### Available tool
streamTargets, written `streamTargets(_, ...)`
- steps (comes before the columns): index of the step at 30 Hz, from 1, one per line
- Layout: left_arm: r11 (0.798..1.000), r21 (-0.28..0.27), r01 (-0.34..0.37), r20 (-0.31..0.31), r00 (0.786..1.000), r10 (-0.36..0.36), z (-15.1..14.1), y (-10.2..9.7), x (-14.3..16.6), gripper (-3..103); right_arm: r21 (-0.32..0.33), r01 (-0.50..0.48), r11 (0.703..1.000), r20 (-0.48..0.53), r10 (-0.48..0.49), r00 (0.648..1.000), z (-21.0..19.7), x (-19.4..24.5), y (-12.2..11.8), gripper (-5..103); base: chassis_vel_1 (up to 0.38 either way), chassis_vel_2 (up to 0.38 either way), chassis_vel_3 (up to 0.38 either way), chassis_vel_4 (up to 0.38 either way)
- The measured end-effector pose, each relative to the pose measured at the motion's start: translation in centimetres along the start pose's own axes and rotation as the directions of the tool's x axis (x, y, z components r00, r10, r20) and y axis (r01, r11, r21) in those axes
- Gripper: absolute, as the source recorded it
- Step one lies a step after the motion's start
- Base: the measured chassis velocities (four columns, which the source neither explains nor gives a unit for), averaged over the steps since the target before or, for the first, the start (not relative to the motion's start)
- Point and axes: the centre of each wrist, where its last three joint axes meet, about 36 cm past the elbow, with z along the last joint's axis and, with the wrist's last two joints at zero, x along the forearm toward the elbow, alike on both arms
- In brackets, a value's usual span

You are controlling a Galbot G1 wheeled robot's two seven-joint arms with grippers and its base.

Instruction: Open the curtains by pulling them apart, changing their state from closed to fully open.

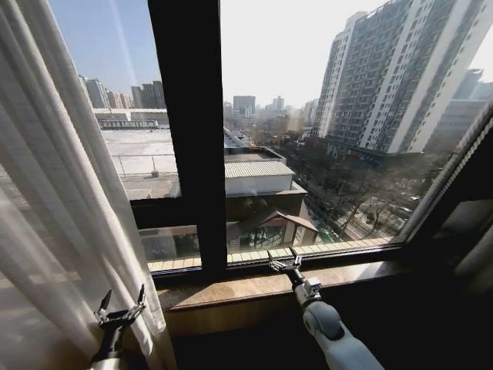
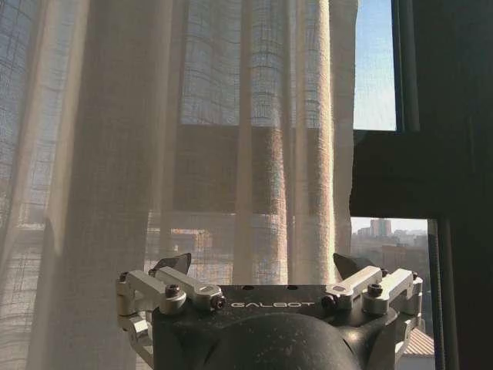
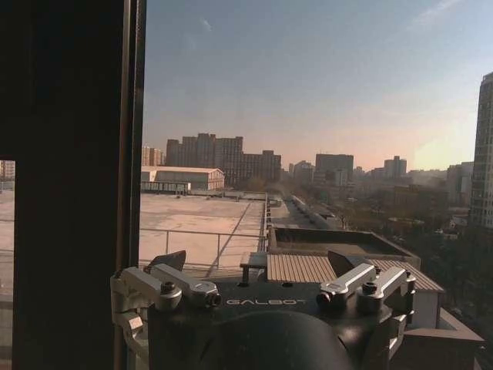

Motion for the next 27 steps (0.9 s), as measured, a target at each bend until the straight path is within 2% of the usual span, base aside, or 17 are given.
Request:
streamTargets(6,1.000,0.000,0.001,0.000,1.000,-0.001,-0.01,0.01,-0.01,100,0.000,0.000,1.000,0.000,0.000,1.000,0.00,0.00,0.00,100,0.161,0.123,-0.140,-0.140)
streamTargets(27,1.000,0.000,0.000,0.000,1.000,0.000,0.00,-0.01,0.00,100,0.000,0.000,1.000,0.000,0.000,1.000,0.00,0.00,-0.01,100,-0.011,-0.009,0.012,0.012)
